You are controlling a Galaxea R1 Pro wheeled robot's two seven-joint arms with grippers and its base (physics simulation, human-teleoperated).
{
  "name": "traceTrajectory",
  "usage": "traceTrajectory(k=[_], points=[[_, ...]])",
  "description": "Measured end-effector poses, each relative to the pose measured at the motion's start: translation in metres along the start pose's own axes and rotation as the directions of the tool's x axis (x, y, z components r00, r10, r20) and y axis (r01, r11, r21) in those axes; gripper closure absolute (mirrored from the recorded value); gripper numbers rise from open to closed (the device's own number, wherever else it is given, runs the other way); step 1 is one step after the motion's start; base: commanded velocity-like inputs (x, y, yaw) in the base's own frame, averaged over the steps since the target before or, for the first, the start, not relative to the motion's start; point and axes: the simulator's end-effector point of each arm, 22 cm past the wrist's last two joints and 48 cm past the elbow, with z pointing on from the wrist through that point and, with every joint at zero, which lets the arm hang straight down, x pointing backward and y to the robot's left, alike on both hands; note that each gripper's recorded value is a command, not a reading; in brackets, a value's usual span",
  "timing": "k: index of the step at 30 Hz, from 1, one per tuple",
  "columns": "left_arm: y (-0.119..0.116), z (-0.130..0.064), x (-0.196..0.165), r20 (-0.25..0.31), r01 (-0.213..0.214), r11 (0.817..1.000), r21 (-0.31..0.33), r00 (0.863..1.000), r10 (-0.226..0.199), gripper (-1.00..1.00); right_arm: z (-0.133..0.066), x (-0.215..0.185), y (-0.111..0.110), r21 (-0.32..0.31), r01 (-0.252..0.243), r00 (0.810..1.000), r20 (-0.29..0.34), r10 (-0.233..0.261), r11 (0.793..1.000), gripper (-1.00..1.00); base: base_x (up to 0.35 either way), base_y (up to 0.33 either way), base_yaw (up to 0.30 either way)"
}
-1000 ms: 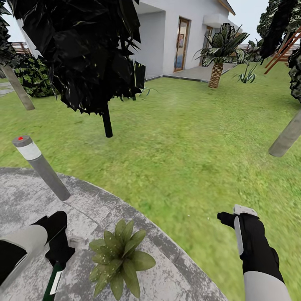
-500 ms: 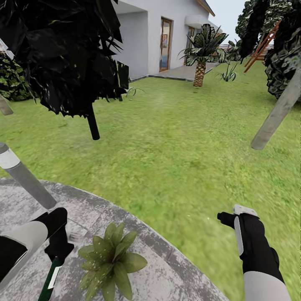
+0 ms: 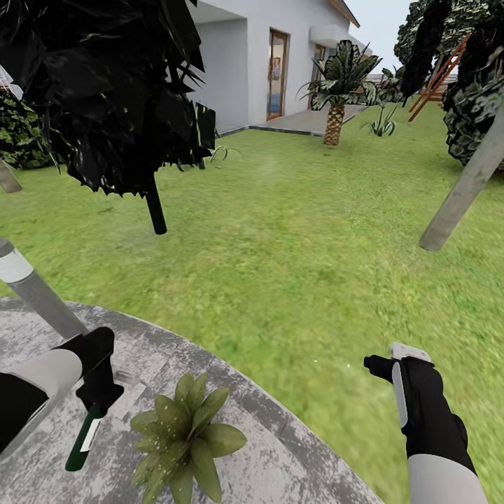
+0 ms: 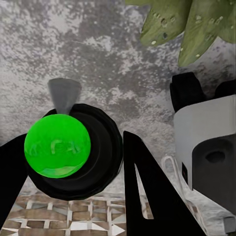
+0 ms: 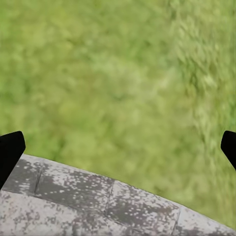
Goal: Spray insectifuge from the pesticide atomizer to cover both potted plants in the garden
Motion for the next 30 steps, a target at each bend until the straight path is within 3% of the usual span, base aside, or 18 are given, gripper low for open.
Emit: traceTrajectory(k=[4, 9, 20, 30], points=[[-0.003, 0.004, 0.002, -0.006, -0.002, 1.000, 0.006, 1.000, 0.002, 1.00, 0.000, 0.000, 0.000, 0.000, 0.000, 1.000, -0.001, 0.000, 1.000, -1.00, 0.000, 0.000, 0.000], [-0.015, 0.038, 0.027, -0.065, -0.005, 1.000, 0.031, 0.998, 0.007, 1.00, 0.000, 0.000, 0.000, 0.000, 0.001, 1.000, -0.001, -0.001, 1.000, -1.00, 0.000, 0.000, 0.000], [-0.031, 0.078, 0.063, -0.140, -0.006, 0.998, 0.062, 0.990, 0.015, 1.00, 0.000, 0.001, 0.000, 0.000, 0.001, 1.000, -0.002, -0.001, 1.000, -1.00, -0.003, -0.002, 0.027], [-0.035, 0.083, 0.067, -0.147, -0.005, 0.997, 0.071, 0.989, 0.016, 1.00, 0.004, 0.005, 0.000, 0.004, 0.007, 1.000, -0.013, -0.007, 1.000, -1.00, -0.174, -0.138, 0.092]])
